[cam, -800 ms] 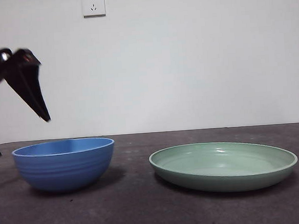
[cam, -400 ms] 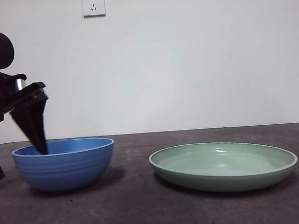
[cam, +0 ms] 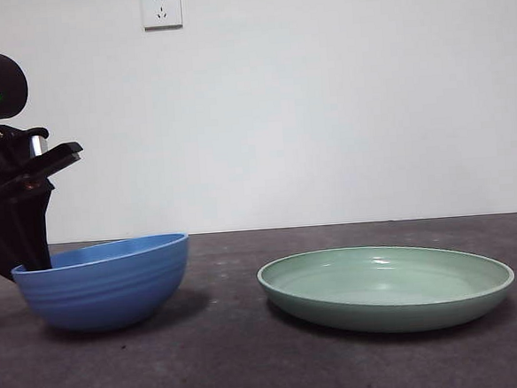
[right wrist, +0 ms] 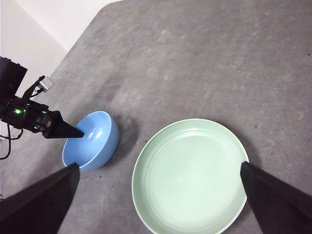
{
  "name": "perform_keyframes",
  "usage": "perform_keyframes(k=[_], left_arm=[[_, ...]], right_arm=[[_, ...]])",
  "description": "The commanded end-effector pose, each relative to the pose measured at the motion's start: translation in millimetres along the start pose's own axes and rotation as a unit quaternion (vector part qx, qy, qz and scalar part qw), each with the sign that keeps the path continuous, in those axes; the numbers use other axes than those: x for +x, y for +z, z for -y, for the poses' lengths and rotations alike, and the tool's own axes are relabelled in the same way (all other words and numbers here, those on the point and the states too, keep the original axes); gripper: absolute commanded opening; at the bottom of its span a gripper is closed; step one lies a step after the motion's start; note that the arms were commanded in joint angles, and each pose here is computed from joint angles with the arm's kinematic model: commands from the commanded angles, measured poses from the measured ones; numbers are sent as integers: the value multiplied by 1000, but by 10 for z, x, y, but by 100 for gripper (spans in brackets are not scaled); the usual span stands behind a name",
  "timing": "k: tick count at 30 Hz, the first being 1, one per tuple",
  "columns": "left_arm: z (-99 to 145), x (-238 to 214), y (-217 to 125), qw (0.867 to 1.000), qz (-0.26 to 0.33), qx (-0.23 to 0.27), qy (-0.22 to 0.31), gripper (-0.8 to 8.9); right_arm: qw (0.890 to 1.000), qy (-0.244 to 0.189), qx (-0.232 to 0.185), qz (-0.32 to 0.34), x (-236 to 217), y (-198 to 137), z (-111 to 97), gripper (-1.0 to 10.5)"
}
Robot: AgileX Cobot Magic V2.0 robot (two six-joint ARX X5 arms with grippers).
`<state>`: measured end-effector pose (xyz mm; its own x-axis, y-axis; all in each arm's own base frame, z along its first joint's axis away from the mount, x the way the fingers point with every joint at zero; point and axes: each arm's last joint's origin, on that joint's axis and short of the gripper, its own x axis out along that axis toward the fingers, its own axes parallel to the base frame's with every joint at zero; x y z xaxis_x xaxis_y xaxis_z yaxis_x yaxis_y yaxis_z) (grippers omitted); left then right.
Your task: Pick up the blue bowl, put it on the green plate, put it on desk
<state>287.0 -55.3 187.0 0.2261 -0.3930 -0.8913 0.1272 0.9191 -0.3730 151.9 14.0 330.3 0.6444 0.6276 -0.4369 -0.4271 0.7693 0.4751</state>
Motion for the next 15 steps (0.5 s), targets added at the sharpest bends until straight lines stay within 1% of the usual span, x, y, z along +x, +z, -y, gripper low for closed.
perform_keyframes(k=[1,5,8,12,15], left_arm=[[22,-18,75,1000,9,4,1,16],[67,-69,124,1000,13,7,0,16],[171,-166,201,1000,14,9,-2,16],[451,-335,331,999,23,28,12,16],[748,-446,428,998,30,63,7,16]], right_arm=[[1000,3,-13,6,-8,44,-20,551],[1000,2,-27,6,-9,44,-19,550],[1000,2,-25,5,-19,40,-27,550],[1000,1,-19,-6,-64,11,-62,550],[999,-1,-26,-22,-113,-27,-98,550]])
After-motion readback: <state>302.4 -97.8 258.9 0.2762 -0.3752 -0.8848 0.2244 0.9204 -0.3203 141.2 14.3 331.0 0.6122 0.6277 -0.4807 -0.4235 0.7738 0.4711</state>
